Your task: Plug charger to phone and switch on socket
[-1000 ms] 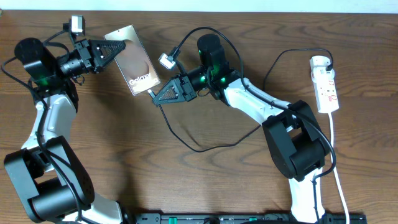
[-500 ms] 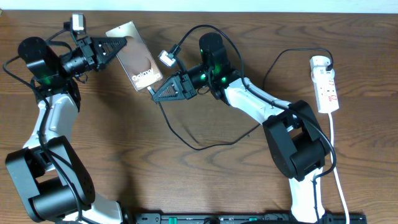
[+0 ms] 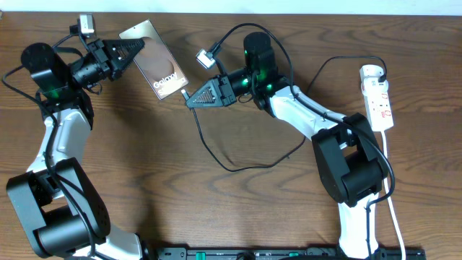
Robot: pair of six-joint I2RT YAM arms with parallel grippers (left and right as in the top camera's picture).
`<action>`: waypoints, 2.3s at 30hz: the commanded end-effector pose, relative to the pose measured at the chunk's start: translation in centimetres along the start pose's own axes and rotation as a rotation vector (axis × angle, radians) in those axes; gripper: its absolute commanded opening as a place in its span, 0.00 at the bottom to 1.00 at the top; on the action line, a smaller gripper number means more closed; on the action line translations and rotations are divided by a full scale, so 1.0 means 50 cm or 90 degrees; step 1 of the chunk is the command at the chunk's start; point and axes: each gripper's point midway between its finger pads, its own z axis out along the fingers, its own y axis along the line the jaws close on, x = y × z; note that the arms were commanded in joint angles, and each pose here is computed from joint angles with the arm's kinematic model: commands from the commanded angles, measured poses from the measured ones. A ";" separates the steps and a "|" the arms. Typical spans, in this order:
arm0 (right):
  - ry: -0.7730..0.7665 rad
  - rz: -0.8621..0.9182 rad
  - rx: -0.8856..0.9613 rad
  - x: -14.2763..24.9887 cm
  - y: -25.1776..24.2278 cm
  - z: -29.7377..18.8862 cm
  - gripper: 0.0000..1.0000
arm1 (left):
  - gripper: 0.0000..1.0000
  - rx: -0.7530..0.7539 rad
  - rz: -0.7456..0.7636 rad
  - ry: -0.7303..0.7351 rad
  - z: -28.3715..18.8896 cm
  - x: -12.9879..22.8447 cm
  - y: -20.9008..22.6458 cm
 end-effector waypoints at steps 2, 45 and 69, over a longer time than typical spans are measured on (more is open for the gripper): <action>-0.002 0.030 0.001 -0.004 -0.001 -0.001 0.01 | 0.07 0.003 0.008 -0.004 0.001 -0.004 -0.013; 0.012 0.060 -0.007 0.002 0.011 0.038 0.01 | 0.07 0.006 0.007 0.004 0.007 0.001 -0.015; 0.006 0.057 -0.003 -0.002 0.008 0.032 0.01 | 0.07 0.009 -0.006 0.009 0.008 0.004 -0.018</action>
